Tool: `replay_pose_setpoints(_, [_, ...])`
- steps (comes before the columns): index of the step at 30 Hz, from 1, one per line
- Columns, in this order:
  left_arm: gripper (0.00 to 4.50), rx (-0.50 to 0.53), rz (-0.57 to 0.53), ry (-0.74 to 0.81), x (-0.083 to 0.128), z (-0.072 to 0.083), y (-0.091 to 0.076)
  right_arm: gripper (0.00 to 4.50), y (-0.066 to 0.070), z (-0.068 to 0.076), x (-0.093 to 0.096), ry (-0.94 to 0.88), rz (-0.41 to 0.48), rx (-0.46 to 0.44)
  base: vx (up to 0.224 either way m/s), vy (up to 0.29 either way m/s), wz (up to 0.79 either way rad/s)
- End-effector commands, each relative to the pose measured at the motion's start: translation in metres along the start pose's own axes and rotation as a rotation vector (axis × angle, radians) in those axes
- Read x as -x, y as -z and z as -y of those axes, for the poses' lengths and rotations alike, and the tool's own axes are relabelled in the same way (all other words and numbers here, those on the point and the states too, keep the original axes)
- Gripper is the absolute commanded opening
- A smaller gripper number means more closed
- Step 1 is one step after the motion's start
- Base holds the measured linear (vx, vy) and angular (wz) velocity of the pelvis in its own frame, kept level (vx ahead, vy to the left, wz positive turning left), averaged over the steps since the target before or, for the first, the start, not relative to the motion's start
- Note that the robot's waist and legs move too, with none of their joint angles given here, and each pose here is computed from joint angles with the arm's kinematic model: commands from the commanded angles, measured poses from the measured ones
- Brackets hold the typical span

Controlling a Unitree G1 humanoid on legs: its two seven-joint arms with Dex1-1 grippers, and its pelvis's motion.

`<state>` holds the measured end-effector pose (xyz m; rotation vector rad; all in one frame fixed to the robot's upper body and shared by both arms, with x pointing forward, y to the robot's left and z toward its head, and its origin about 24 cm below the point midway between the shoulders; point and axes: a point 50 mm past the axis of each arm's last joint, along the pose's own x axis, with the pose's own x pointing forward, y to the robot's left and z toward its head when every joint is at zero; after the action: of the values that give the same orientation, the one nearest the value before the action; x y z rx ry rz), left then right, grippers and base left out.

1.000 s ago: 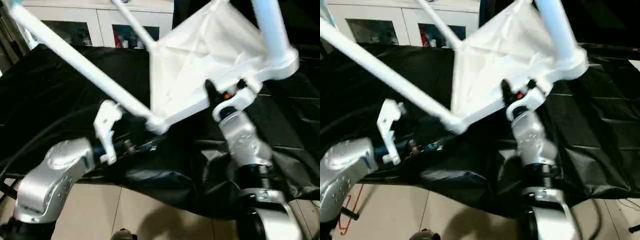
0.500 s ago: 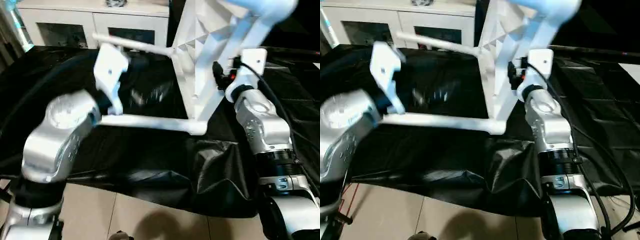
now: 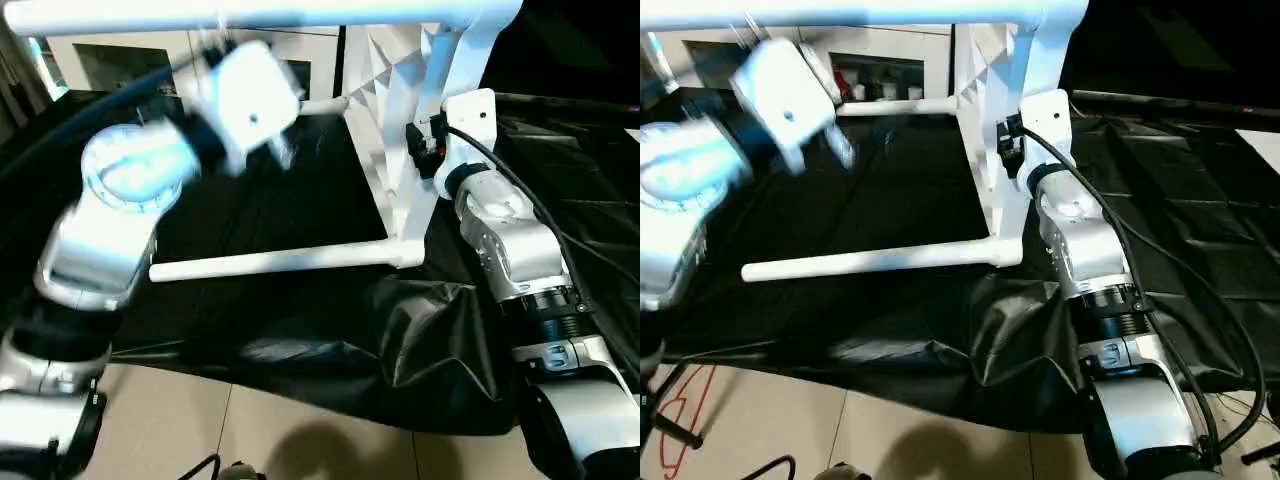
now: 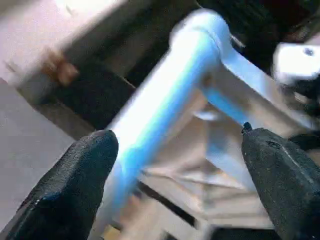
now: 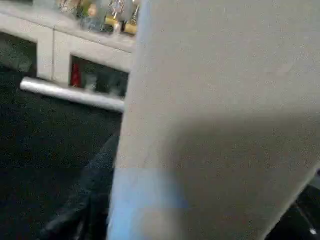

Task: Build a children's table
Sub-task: Flip table

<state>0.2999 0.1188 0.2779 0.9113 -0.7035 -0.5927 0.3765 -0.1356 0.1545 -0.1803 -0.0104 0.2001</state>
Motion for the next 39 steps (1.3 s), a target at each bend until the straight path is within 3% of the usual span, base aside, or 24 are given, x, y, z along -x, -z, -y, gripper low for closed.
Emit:
replay_pose_setpoints(1, [4.50, -0.112, -0.027, -0.053, 0.000, -0.009, 0.003, 2.94, 0.022, -0.001, 0.004, -0.002, -0.088, 0.008, 0.000, 0.000, 0.00])
replay_pose_setpoints(4, [4.50, -0.204, -0.084, -0.097, 0.002, -0.017, 0.015, 3.21, 0.023, 0.000, 0.008, -0.004, -0.055, 0.004, 0.000, 0.000, 0.00])
replay_pose_setpoints(6, [4.50, -0.206, -0.086, -0.097, 0.002, -0.017, 0.015, 3.25, 0.023, 0.000, 0.008, -0.005, -0.054, 0.004, 0.000, 0.000, 0.00])
replay_pose_setpoints(10, [4.50, -0.276, -0.194, -0.125, 0.005, -0.022, 0.035, 3.65, 0.020, 0.002, 0.022, 0.032, 0.062, -0.010, 0.000, 0.000, 0.00])
replay_pose_setpoints(14, [4.50, -0.313, -0.242, -0.155, 0.011, -0.023, 0.044, 4.04, 0.014, 0.006, 0.039, 0.073, 0.181, -0.005, 0.000, 0.000, 0.00])
replay_pose_setpoints(24, [4.50, -0.362, -0.295, -0.225, 0.019, -0.031, 0.055, 4.04, 0.008, 0.006, 0.070, -0.020, 0.352, 0.021, 0.000, 0.000, 0.00])
replay_pose_setpoints(30, [4.02, -0.332, -0.281, -0.230, 0.018, -0.029, 0.054, 4.09, 0.004, -0.006, 0.083, -0.169, 0.417, 0.015, 0.000, 0.000, 0.00])
replay_pose_setpoints(31, [3.78, -0.317, -0.276, -0.226, 0.017, -0.027, 0.054, 4.09, 0.000, -0.016, 0.088, -0.255, 0.451, 0.009, 0.000, 0.000, 0.00])
replay_pose_setpoints(35, [3.59, -0.299, -0.272, -0.219, 0.017, -0.025, 0.054, 4.09, -0.001, -0.020, 0.089, -0.278, 0.465, -0.007, 0.000, 0.000, 0.00])
replay_pose_setpoints(37, [3.46, -0.281, -0.268, -0.220, 0.016, -0.024, 0.054, 4.09, -0.007, -0.026, 0.091, -0.364, 0.482, -0.098, 0.000, 0.000, 0.00])
replay_pose_setpoints(38, [3.27, -0.281, -0.268, -0.220, 0.016, -0.024, 0.054, 4.09, -0.007, -0.026, 0.091, -0.364, 0.482, -0.098, 0.000, 0.000, 0.00])
replay_pose_setpoints(39, [3.27, -0.257, -0.285, -0.217, 0.016, -0.024, 0.056, 4.09, -0.006, -0.036, 0.095, -0.488, 0.460, -0.143, 0.000, 0.000, 0.00])
